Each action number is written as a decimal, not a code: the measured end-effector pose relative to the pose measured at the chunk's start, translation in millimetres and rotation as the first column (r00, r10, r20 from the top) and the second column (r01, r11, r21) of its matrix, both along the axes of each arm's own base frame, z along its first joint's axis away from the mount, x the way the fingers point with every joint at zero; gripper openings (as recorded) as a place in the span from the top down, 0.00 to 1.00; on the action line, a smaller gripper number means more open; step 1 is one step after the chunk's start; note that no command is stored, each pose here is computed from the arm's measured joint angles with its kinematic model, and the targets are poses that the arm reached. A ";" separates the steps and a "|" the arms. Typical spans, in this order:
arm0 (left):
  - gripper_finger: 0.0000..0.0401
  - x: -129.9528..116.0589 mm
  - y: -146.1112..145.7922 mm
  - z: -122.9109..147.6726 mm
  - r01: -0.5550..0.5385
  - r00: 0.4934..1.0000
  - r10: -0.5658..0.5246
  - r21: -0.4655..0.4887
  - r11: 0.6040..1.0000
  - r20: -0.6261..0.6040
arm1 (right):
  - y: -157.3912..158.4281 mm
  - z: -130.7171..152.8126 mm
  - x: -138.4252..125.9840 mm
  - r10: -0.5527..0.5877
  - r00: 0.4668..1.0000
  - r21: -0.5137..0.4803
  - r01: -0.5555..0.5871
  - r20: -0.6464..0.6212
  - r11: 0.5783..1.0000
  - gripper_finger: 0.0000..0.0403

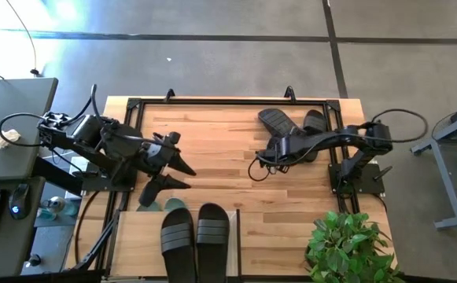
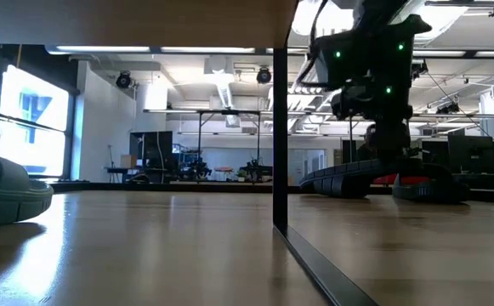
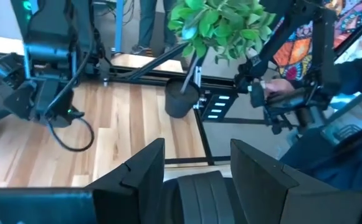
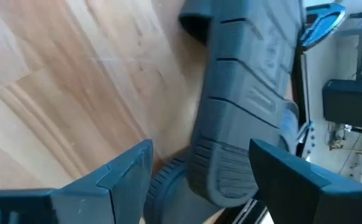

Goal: Pick and place slides into the shelf
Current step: Put the black slipper under the shelf

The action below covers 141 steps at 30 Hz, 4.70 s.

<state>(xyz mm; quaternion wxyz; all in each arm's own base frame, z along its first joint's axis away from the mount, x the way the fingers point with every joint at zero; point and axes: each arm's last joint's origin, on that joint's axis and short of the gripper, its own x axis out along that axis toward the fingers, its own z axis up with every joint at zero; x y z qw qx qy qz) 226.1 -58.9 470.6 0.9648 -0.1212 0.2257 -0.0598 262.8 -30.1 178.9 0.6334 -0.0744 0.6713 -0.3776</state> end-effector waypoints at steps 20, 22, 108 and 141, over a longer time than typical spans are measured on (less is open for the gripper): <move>0.59 1.1 0.0 2.4 -0.012 1.000 0.013 -0.025 1.000 0.022 | -23.8 -38.1 3.6 -0.058 0.978 -0.176 0.022 -0.201 0.984 0.36; 0.59 1.1 -0.1 2.4 -0.011 1.000 0.011 -0.026 1.000 0.022 | -26.3 -37.6 3.4 -0.069 0.979 -0.209 0.027 -0.194 0.978 0.37; 0.59 -27.1 148.5 -95.2 -0.196 0.977 0.171 -0.224 0.955 -0.125 | 35.1 170.8 23.8 -0.091 0.497 0.391 -0.541 0.863 0.744 0.91; 0.66 -6.8 159.4 -97.7 -0.195 0.981 0.185 -0.222 0.955 -0.065 | 25.1 167.1 29.6 -0.144 0.501 0.438 -0.538 0.853 0.720 0.92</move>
